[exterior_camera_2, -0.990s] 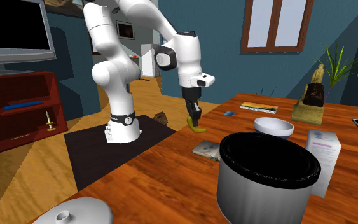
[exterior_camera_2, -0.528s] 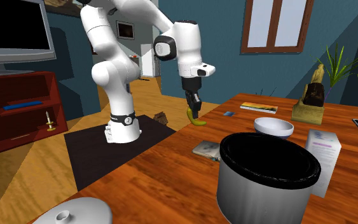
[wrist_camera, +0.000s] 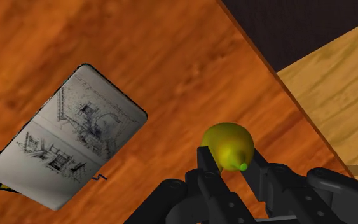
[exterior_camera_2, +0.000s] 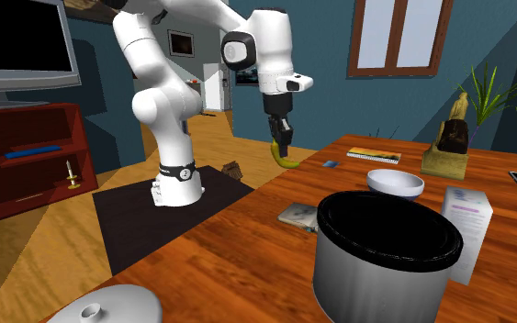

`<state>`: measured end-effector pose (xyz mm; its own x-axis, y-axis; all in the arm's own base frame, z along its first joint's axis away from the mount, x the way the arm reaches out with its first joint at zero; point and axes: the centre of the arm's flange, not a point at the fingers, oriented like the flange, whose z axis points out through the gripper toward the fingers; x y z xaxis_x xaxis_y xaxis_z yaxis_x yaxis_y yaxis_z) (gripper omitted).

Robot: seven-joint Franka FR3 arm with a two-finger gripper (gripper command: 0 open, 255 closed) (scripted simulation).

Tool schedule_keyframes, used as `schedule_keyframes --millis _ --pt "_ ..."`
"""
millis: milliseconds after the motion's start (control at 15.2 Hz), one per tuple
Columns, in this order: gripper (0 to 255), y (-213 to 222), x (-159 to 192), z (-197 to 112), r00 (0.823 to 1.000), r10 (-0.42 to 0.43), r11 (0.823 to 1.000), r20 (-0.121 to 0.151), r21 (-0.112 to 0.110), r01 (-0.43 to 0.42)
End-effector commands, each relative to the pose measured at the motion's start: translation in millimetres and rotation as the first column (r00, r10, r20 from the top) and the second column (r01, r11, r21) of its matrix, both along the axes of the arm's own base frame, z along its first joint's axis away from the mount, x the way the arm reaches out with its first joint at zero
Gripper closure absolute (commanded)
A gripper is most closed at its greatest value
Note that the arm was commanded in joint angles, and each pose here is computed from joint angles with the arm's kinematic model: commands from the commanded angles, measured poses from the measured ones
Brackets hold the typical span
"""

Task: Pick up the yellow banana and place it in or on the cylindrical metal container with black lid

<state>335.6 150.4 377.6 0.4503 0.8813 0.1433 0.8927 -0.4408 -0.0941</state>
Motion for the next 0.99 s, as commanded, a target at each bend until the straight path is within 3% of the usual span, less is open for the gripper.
schedule_keyframes --millis 0,924 --pt "255 -0.5 -1.3 11.8 1.0 0.0 1.0 -0.001 0.0 0.0" --pt "255 -0.5 -1.3 85.8 1.0 0.0 1.0 -0.001 0.0 0.0"
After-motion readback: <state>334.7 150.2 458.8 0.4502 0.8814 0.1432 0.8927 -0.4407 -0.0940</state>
